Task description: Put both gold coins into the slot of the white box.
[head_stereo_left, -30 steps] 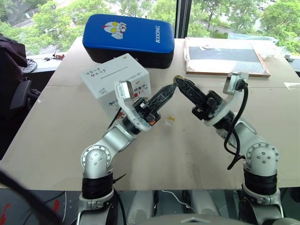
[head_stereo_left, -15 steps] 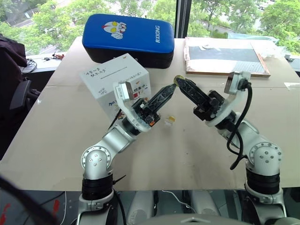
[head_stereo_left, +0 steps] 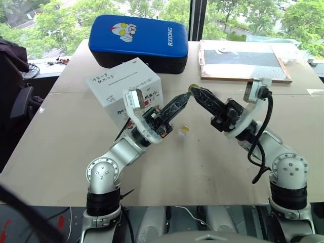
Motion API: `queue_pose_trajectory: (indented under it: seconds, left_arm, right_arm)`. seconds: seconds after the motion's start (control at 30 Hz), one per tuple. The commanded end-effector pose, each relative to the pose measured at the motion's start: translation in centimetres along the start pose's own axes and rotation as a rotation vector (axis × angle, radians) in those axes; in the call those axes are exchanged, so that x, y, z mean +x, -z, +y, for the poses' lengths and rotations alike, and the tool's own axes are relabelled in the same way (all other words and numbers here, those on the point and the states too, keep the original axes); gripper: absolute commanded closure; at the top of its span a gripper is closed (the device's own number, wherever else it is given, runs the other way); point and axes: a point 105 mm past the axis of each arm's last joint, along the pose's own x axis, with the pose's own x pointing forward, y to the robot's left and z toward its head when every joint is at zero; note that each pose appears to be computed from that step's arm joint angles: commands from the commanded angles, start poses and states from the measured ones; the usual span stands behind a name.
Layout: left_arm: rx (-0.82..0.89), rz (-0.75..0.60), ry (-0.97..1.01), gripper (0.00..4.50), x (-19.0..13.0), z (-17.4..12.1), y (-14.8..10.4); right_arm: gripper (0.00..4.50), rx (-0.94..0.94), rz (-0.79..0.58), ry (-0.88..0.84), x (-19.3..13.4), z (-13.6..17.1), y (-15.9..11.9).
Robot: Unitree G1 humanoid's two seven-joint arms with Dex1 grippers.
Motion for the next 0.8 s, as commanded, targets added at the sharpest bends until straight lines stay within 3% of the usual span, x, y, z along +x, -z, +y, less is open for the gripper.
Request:
queue_pose_trajectory:
  seconds: [0.03,0.6,0.77,0.8]
  left_arm:
    - [0.007,0.026,0.054,4.46,0.56,-1.03,0.44]
    - [-0.021,0.025,0.081,4.46,0.27,-1.12,0.69]
    - [0.008,0.019,0.035,2.22,0.42,-0.53,0.70]
    - [0.006,0.016,0.042,2.22,0.41,-0.66,0.67]
  right_arm:
    - [4.50,-0.017,0.092,-0.118,0.57,2.52,1.81]
    - [4.50,-0.018,0.124,-0.141,0.35,2.92,2.29]
    - [4.50,-0.016,0.121,-0.137,0.33,2.86,2.34]
    - [4.50,-0.015,0.120,-0.136,0.35,2.85,2.37]
